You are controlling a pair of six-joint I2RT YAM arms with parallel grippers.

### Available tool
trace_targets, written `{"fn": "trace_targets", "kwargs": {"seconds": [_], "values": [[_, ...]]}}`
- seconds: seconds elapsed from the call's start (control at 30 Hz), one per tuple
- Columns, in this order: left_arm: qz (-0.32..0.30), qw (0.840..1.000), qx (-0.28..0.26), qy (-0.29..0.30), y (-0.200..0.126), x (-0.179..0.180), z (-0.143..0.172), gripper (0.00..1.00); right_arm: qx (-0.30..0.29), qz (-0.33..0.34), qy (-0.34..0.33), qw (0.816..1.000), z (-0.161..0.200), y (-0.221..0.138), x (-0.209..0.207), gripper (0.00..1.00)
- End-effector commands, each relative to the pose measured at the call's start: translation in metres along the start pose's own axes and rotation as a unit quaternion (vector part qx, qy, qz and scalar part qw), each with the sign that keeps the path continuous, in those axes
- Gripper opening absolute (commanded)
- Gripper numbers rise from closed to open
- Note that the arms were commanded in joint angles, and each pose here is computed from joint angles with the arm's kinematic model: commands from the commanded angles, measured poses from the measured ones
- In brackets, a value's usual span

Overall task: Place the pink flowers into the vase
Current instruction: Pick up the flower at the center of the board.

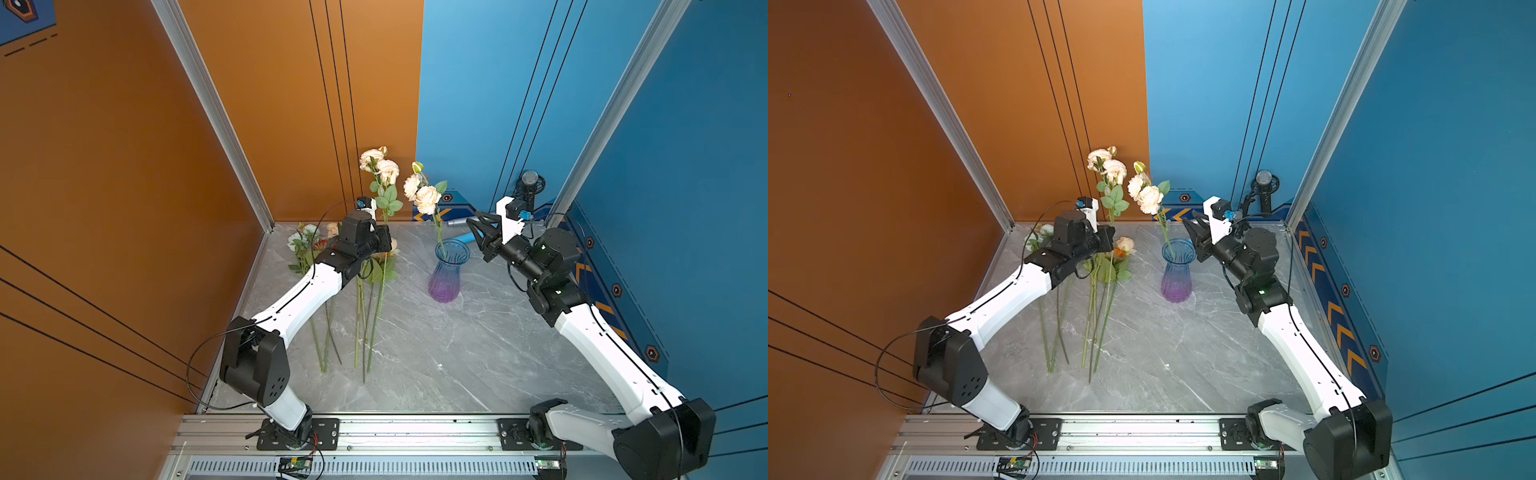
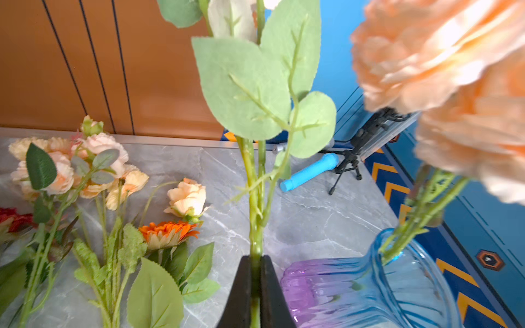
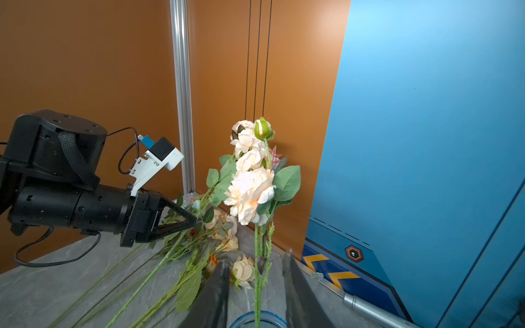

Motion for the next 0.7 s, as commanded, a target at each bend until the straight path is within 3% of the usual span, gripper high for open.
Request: {"fn": "trace_targets", "kwargs": {"seconds": [0.0, 0.17, 0.37, 0.67], "values": [[0.080, 0.996, -0.026, 0.020, -0.018, -0.030, -0.010, 0.00, -0.015, -0.061, 0.028, 0.998, -0.017, 0.005, 0.015, 0.33], [0.104, 0.993, -0.055, 0.030, -0.041, -0.038, -0.017, 0.00, -0.024, -0.121, 0.055, 0.991, -0.032, 0.011, 0.029, 0.34], [0.124, 0.988, -0.083, 0.049, -0.074, -0.053, -0.025, 0.00, -0.028, -0.146, 0.059, 0.987, -0.039, 0.019, 0.041, 0.35], [0.238, 0.964, -0.073, 0.089, -0.110, -0.098, -0.015, 0.00, -0.043, -0.191, 0.079, 0.978, -0.051, 0.040, 0.053, 0.45]]}}
Point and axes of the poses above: each gripper's point midway between its finger pads, its own y axis out along the fingers, its own x axis along the line the jaws close on, z = x × y, the point moved 2 cm from there along -y, back along the fingers, and after that the axes turned 14 degrees about -y, right-handed, at the moved point
